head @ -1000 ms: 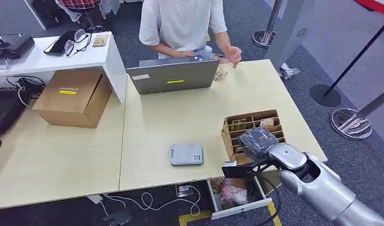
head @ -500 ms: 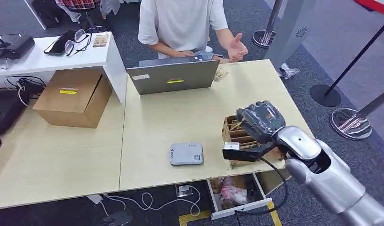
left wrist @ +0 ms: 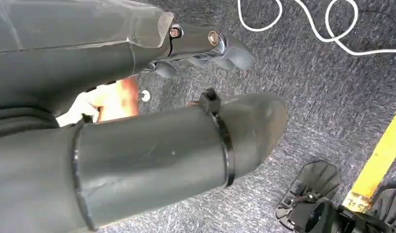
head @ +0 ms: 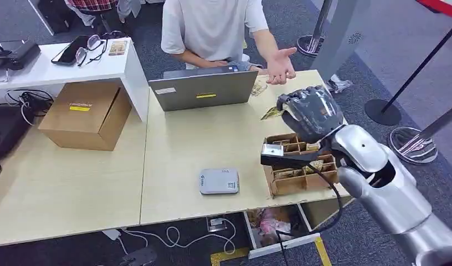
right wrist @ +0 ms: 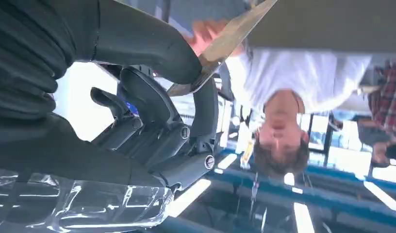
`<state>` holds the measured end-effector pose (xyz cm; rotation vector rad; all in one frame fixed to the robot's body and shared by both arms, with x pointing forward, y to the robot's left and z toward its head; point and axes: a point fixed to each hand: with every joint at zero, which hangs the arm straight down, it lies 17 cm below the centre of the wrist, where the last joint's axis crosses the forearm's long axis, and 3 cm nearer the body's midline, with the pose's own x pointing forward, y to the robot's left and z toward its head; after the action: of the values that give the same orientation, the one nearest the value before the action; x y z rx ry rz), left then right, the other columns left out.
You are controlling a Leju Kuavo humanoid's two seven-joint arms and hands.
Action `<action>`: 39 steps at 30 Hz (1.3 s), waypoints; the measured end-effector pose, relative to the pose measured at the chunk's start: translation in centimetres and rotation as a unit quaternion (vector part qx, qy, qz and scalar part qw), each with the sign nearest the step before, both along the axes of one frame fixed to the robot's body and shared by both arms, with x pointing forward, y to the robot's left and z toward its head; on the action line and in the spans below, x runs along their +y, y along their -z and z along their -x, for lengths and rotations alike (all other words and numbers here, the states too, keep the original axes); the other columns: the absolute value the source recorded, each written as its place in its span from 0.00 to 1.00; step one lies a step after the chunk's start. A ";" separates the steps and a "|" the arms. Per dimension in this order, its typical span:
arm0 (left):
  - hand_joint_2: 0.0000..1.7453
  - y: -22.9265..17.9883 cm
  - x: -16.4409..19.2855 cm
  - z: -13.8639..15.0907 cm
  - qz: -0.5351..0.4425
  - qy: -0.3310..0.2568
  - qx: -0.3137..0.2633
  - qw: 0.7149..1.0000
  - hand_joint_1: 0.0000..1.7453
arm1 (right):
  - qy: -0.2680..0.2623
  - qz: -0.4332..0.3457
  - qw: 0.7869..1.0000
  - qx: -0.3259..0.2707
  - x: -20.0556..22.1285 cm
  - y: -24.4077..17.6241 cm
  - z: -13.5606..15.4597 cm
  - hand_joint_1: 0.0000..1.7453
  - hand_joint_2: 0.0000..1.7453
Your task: Pass the card to the sensor for recognition and then transmit it.
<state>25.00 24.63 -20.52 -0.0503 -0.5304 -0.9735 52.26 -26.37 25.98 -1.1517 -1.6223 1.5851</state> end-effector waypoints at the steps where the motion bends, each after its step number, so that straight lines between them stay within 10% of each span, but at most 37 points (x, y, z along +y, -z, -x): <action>1: 0.00 0.0 -0.1 0.0 0.000 0.002 0.000 1.000 0.00 | -0.002 -0.004 1.000 -0.007 0.4 -0.8 -0.3 1.00 1.00; 14: 0.00 -0.1 -1.7 0.2 0.005 0.037 -0.004 0.999 0.00 | 0.031 -0.032 0.988 -0.146 2.4 -6.0 -5.9 1.00 1.00; 39: 0.00 -0.1 -1.9 0.5 0.024 0.014 -0.005 1.000 0.00 | 0.096 -0.008 0.993 -0.063 3.2 -2.2 -11.7 1.00 1.00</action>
<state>24.49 22.77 -20.39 -0.0952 -0.5632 -0.9882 63.99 -23.21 28.22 -1.3801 -1.5472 1.3999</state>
